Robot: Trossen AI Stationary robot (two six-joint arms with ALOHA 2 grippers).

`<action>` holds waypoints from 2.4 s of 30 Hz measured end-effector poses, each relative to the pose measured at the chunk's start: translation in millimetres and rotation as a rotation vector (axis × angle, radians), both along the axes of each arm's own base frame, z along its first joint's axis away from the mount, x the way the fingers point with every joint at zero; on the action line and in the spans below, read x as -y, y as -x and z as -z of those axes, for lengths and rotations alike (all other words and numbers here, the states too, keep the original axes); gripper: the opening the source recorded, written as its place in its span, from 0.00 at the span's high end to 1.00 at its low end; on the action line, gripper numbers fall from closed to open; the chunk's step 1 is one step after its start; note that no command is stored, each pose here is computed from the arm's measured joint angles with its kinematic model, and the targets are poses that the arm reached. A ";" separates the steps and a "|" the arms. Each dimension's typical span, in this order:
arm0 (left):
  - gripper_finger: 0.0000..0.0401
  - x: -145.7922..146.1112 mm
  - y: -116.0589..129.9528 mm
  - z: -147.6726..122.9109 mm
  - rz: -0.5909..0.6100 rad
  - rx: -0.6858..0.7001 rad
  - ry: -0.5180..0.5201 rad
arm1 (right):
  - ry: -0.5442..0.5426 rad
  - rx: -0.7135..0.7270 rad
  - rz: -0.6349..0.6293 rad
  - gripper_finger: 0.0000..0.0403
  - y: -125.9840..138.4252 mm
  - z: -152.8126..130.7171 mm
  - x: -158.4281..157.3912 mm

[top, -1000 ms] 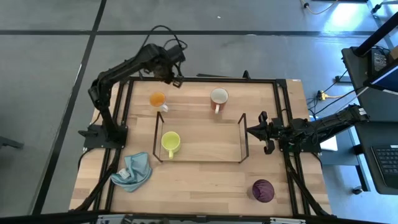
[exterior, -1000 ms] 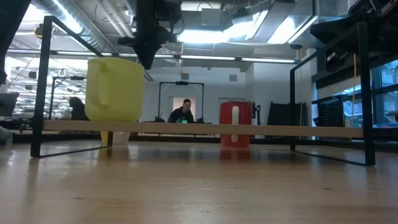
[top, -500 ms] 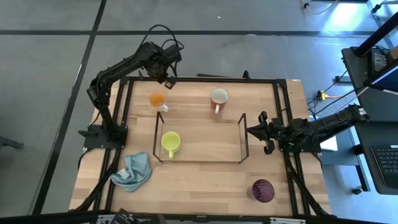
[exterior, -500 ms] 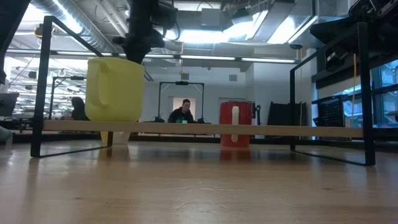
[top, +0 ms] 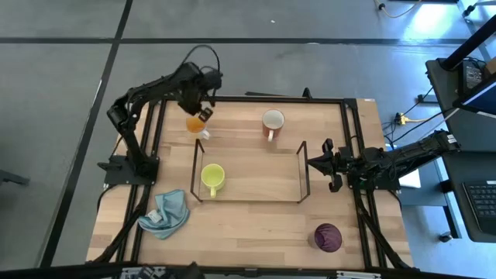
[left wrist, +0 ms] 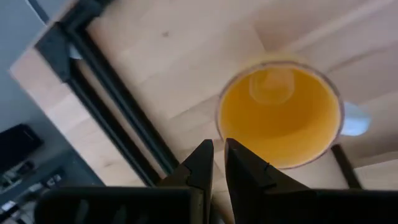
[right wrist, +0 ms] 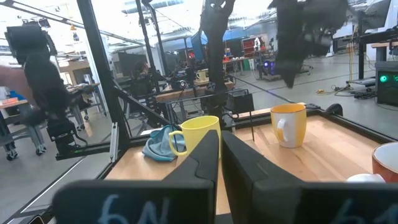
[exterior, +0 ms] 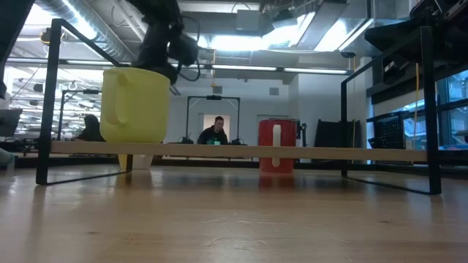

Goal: Stack small to large cups/mugs on shelf
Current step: Put the yellow cup on the shelf

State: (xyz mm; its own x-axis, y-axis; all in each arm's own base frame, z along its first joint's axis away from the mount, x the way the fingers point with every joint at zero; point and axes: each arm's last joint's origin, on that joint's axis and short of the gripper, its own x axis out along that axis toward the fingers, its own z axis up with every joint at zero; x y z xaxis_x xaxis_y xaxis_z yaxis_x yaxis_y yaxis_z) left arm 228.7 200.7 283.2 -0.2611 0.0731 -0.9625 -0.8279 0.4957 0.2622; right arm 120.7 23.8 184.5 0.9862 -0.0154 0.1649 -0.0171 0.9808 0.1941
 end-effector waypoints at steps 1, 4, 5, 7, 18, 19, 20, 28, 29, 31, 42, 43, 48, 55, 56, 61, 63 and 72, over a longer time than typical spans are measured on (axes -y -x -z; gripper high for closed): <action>0.91 2.9 0.8 4.9 0.009 0.005 -0.002 | 0.001 0.000 0.000 0.95 0.0 -0.1 0.0; 0.91 14.9 6.7 13.1 0.020 0.081 -0.027 | 0.000 0.000 0.000 0.95 0.0 -0.1 0.0; 0.91 18.9 10.4 13.3 0.019 0.122 -0.037 | 0.000 0.001 0.000 0.95 0.0 -0.2 0.0; 0.91 26.9 19.7 11.7 0.006 0.204 -0.061 | 0.001 0.001 0.000 0.95 0.0 -0.2 0.0; 0.91 51.6 67.5 2.5 -0.052 0.416 -0.183 | 0.000 0.000 0.000 0.95 0.0 -0.1 0.0; 0.91 50.1 69.1 4.7 -0.060 0.411 -0.177 | 0.000 0.000 0.000 0.95 0.0 -0.1 0.0; 0.91 48.5 71.0 6.0 -0.069 0.408 -0.175 | 0.000 0.001 0.000 0.95 0.0 -0.2 0.0; 0.91 34.1 75.7 15.7 -0.050 0.241 -0.276 | 0.000 0.000 0.000 0.95 0.0 -0.1 0.0; 0.91 33.5 75.0 16.8 -0.032 0.238 -0.267 | 0.000 0.000 0.000 0.95 0.0 -0.1 0.0; 0.91 33.1 73.0 19.0 -0.015 0.253 -0.233 | 0.001 0.001 0.000 0.95 0.0 -0.2 0.0; 0.75 17.8 74.2 28.6 -0.061 0.276 -0.198 | 0.000 0.000 0.000 0.95 0.0 -0.1 0.0; 0.73 17.4 74.0 28.5 -0.054 0.278 -0.201 | 0.000 0.001 0.000 0.95 0.0 -0.2 0.0; 0.63 15.9 71.7 28.0 -0.038 0.313 -0.202 | 0.000 0.001 0.000 0.95 0.0 -0.2 0.0; 0.62 17.8 68.7 28.2 -0.031 0.399 -0.129 | 0.001 0.001 0.001 0.95 0.0 -0.2 0.0; 0.62 17.8 68.7 28.2 -0.031 0.400 -0.129 | 0.000 0.000 0.000 0.95 0.0 -0.1 0.0; 0.62 16.6 67.9 27.8 -0.011 0.403 -0.142 | 0.000 0.000 0.000 0.95 0.0 0.0 0.0; 0.62 16.6 67.9 27.8 -0.010 0.403 -0.143 | 0.000 0.001 0.000 0.95 0.0 -0.1 0.0; 0.62 24.3 74.3 56.9 -0.027 0.350 -0.069 | 0.000 0.001 0.000 0.95 0.0 -0.1 0.0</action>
State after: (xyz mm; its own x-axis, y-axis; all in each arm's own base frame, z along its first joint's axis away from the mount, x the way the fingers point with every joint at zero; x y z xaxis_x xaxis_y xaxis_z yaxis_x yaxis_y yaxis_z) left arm 154.4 176.3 226.3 0.0804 0.1389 -0.9870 -0.8862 0.4632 -0.0070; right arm 120.7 23.8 184.6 0.9861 -0.0158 0.1654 -0.0169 0.9808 0.1943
